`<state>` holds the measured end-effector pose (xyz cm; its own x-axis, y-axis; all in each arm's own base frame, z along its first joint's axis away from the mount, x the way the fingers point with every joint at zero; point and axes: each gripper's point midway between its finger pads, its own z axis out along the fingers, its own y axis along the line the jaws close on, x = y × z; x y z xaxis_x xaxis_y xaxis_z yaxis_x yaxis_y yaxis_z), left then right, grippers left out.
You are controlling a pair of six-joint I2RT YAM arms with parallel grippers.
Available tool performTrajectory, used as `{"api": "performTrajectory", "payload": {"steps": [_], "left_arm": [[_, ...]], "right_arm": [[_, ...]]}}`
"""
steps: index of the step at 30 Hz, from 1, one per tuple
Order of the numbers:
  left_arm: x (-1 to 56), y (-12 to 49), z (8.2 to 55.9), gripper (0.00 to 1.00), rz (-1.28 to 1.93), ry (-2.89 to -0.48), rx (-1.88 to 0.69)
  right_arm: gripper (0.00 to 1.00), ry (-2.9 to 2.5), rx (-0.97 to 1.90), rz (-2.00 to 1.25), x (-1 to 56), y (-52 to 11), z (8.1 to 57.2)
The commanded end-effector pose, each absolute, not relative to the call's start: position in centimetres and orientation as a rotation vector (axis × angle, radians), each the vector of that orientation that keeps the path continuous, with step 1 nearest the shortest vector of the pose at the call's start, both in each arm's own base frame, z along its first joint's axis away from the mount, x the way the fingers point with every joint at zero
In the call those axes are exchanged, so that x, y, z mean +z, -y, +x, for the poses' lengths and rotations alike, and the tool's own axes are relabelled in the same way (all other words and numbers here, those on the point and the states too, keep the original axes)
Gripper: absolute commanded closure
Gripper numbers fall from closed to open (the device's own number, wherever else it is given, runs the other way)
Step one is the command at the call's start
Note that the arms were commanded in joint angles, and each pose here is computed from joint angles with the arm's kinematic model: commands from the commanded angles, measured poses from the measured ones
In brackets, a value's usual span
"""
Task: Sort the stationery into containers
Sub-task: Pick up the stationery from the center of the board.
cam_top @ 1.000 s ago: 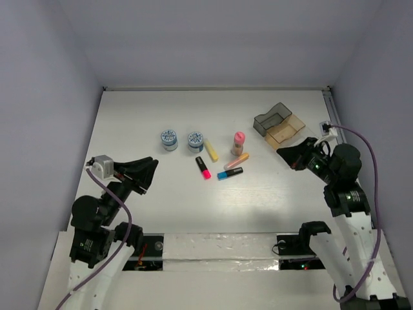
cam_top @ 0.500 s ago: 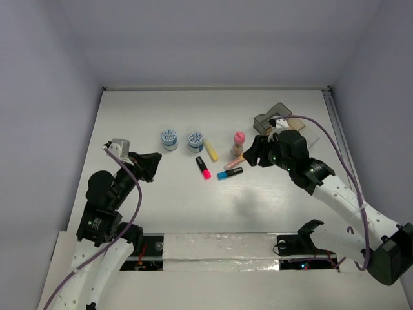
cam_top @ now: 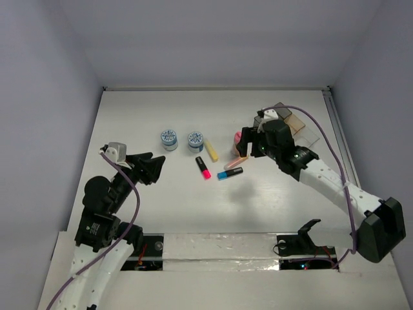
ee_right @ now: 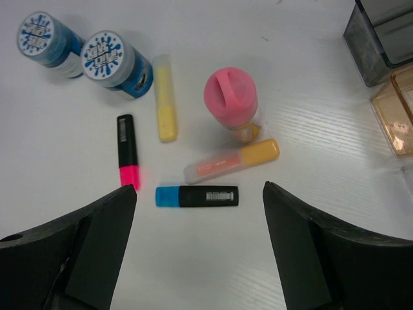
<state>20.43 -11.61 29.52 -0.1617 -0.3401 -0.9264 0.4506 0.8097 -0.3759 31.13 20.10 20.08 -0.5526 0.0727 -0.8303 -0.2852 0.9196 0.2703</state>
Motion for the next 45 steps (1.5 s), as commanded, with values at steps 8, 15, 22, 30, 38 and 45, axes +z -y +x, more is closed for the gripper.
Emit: {"api": "performTrajectory", "payload": {"steps": [8, 15, 22, 30, 38, 45], "left_arm": [[30.7, 11.6, 20.0, 0.49, 0.1, -1.521, -0.708], [30.8, 11.7, 19.9, 0.49, 0.107, -1.517, -0.714], [30.7, 11.8, 19.9, 0.49, 0.115, -1.519, -0.714], [30.7, 11.8, 19.9, 0.49, 0.121, -1.518, -0.717], [30.7, 11.9, 19.9, 0.49, 0.123, -1.518, -0.719], [30.6, 11.9, 19.9, 0.49, 0.127, -1.519, -0.72]], "right_arm": [[0.14, -2.132, 0.288, -0.207, 18.2, -21.9, 37.2], [0.19, -2.155, 0.194, -0.2, 16.0, -22.2, 39.6], [0.27, -2.156, 0.145, -0.204, 14.9, -22.6, 41.4], [0.42, -2.138, 0.131, -0.196, 14.9, -22.9, 42.4], [0.74, -2.063, 0.126, -0.115, 18.3, -21.2, 43.2], [0.77, -1.945, 0.169, 0.087, 24.2, -13.8, 45.8]]}}
